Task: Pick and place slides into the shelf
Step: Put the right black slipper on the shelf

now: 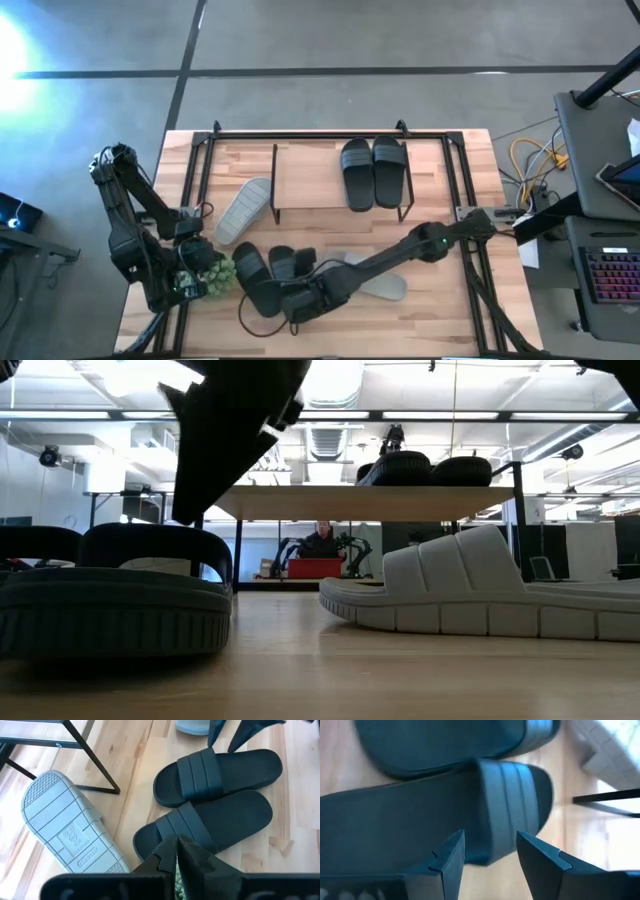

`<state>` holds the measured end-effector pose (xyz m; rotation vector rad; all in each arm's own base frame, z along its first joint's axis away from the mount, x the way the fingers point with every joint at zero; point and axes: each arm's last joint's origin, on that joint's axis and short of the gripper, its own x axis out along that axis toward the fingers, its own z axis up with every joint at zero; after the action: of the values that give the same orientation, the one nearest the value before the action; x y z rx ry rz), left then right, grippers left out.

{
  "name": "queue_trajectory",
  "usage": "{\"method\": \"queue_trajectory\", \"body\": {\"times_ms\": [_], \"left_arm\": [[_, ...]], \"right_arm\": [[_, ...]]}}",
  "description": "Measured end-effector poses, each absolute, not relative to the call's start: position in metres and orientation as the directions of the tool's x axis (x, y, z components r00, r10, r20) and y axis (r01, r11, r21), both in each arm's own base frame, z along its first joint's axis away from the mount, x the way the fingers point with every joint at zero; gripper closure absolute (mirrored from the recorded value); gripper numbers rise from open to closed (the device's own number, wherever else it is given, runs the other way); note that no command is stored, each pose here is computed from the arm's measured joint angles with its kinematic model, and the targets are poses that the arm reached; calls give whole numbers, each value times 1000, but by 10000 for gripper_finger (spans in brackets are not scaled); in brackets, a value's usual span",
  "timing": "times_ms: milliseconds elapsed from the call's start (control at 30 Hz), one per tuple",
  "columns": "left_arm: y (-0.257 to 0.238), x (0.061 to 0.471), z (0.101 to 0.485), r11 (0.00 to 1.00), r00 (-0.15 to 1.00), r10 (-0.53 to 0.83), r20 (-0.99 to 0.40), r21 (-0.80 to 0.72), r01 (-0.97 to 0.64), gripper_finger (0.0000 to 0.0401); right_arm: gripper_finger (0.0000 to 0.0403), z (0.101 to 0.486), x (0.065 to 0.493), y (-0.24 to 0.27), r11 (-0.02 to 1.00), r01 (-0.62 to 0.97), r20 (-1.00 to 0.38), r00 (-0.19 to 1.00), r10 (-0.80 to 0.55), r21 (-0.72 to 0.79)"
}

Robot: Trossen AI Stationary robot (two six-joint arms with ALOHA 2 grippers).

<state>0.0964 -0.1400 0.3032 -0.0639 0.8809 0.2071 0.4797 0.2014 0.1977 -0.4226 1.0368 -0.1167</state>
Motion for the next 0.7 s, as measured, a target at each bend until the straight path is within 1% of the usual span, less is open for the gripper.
{"method": "queue_trajectory", "body": {"times_ms": [67, 133, 300, 500, 600, 700], "left_arm": [[-140, 97, 303, 978, 618, 154, -771, 31, -206, 401], [-141, 97, 303, 978, 616, 157, -772, 35, -205, 401], [-140, 96, 301, 977, 606, 176, -776, 61, -205, 401], [-139, 96, 301, 976, 602, 184, -777, 72, -204, 401], [-138, 95, 300, 976, 598, 190, -779, 81, -204, 401], [-138, 95, 300, 975, 597, 191, -779, 83, -204, 401]], "right_arm": [[232, 195, 482, 199, 898, -68, -784, 520, -340, -435], [232, 195, 485, 195, 893, -48, -768, 532, -357, -448], [232, 191, 492, 189, 914, -91, -794, 535, -290, -395], [232, 184, 495, 190, 904, -139, -800, 533, -276, -404], [232, 186, 494, 191, 904, -143, -799, 536, -272, -404], [232, 196, 491, 194, 906, -147, -794, 551, -257, -396]]}}
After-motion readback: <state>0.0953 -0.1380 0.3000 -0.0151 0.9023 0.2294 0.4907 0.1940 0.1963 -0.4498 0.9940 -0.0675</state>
